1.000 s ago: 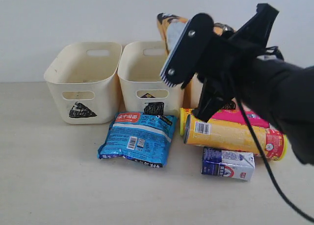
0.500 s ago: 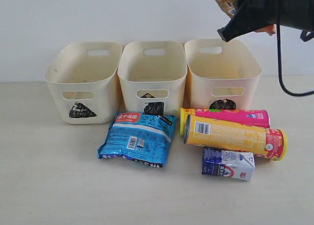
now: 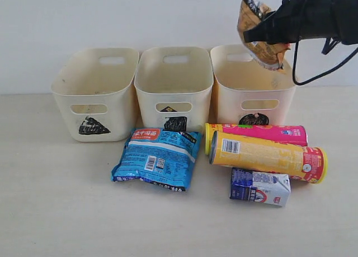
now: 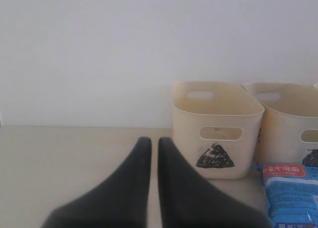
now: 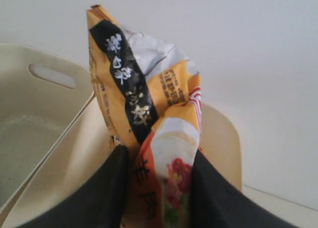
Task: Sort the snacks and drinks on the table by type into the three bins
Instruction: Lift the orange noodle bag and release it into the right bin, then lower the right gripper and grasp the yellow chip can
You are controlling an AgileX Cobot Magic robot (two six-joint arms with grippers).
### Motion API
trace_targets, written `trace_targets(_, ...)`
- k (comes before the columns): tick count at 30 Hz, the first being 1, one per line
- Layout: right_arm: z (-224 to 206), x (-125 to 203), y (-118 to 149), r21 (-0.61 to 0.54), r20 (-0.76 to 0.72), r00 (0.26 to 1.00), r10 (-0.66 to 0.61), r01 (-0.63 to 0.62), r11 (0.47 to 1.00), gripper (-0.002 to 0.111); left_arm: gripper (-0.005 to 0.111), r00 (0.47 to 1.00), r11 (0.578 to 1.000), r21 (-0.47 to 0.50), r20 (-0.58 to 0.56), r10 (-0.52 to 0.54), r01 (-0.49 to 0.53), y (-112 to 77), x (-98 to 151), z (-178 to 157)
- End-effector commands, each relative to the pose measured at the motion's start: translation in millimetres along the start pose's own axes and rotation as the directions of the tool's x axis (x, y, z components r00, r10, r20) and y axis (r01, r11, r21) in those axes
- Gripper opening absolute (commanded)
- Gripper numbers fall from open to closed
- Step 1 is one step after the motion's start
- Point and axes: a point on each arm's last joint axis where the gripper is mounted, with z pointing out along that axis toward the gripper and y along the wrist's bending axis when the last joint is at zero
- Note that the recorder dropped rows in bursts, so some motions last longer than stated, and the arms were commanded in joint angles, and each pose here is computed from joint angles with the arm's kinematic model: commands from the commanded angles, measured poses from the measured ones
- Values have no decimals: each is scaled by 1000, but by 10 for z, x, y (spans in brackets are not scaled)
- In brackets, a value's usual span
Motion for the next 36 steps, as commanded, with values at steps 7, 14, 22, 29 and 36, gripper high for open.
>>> trace_targets(7, 360, 220, -11, -18, -54, 995, 86, -87, 996, 0, 4, 1000, 1000, -3, 11, -14, 14, 2, 1, -1)
trace_targets(14, 509, 428, 7, -10, -104, 986, 127, -129, 992, 0, 4, 1000, 1000, -3, 11, -14, 14, 2, 1, -1)
trace_targets(22, 535, 469, 20, -18, -116, 985, 130, -133, 991, 44, 4, 1000, 1000, -3, 11, -14, 14, 2, 1, -1)
trace_targets(29, 253, 93, 18, -62, -34, 993, 114, -116, 991, 57, 4, 1000, 1000, -3, 11, -14, 14, 2, 1, -1)
trace_targets(36, -47, 103, 104, -132, -63, 992, 107, -114, 985, 0, 4, 1000, 1000, -3, 11, -14, 14, 2, 1, -1)
